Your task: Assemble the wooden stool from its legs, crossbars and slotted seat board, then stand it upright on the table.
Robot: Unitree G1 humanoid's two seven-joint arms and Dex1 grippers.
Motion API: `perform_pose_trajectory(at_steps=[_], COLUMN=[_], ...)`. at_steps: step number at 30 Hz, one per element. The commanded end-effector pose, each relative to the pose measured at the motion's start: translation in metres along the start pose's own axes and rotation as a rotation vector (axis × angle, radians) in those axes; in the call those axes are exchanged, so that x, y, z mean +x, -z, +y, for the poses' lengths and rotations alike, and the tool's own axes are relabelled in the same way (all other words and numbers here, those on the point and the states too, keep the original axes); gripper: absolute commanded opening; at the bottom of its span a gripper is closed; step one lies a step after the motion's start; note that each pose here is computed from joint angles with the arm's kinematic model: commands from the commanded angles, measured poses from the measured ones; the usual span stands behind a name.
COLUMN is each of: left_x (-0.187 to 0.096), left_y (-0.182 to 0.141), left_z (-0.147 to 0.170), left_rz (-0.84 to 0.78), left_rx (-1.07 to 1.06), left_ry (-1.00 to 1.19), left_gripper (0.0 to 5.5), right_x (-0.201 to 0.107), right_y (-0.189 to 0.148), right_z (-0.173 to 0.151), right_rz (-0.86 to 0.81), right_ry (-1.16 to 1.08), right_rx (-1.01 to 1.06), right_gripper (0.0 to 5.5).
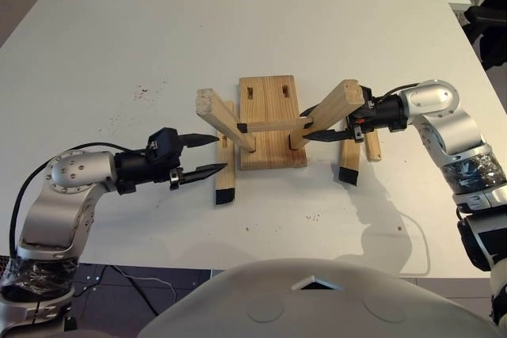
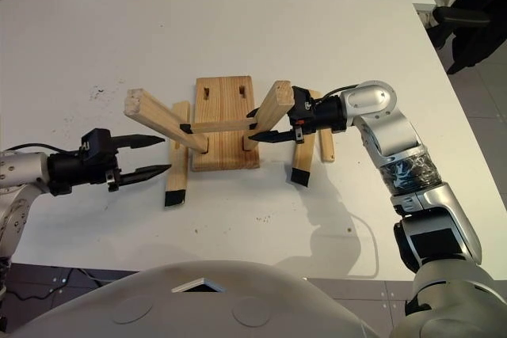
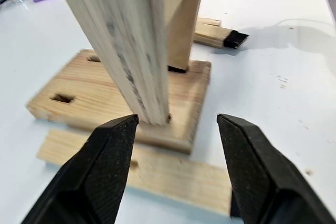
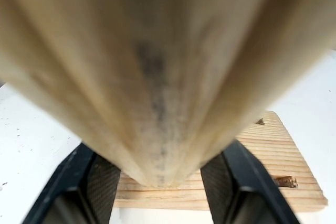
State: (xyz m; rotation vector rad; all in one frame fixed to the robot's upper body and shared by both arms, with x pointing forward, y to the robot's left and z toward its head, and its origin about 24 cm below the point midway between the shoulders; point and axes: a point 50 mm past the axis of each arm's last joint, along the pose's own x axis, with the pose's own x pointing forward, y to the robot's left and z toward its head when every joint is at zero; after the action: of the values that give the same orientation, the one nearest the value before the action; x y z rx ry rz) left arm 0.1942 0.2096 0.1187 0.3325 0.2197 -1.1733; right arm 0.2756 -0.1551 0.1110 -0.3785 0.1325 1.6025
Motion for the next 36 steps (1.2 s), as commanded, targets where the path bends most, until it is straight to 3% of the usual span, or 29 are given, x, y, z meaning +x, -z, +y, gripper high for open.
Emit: perform_pose_trajectory(at_steps=[1,7,13,24,30,33,36], left_x=[0.017,0.028,0.062,0.094,0.118,0.145,0.141], left_y=[-0.012,-0.010,-0.035,-0.070,-0.078,-0.089,-0.088], left_z=[0.004,-0.001,-0.015,-0.018,-0.027,-0.035,-0.027], left_rz=[-0.026,0.015,-0.027,-0.065,-0.113,-0.169,-0.180], left_rx=[0.043,0.090,0.236,0.397,0.386,0.377,0.325], left_ry=[0.001,0.071,0.220,0.338,0.390,0.424,0.341], left_gripper=[2.80,2.80,2.80,2.80,2.80,2.80,2.80], right_x=[0.003,0.010,0.023,0.055,0.074,0.083,0.086], right_y=[0.033,0.031,0.032,0.040,0.044,0.041,0.034], right_z=[0.016,0.016,0.015,0.020,0.030,0.035,0.029], right_rz=[0.182,0.183,0.195,0.256,0.257,0.238,0.222], right_ry=[-0.088,-0.122,-0.181,-0.331,-0.400,-0.412,-0.390], right_rx=[0.122,0.110,0.109,0.122,0.131,0.117,0.079], right_gripper=[2.00,2.00,2.00,2.00,2.00,2.00,2.00])
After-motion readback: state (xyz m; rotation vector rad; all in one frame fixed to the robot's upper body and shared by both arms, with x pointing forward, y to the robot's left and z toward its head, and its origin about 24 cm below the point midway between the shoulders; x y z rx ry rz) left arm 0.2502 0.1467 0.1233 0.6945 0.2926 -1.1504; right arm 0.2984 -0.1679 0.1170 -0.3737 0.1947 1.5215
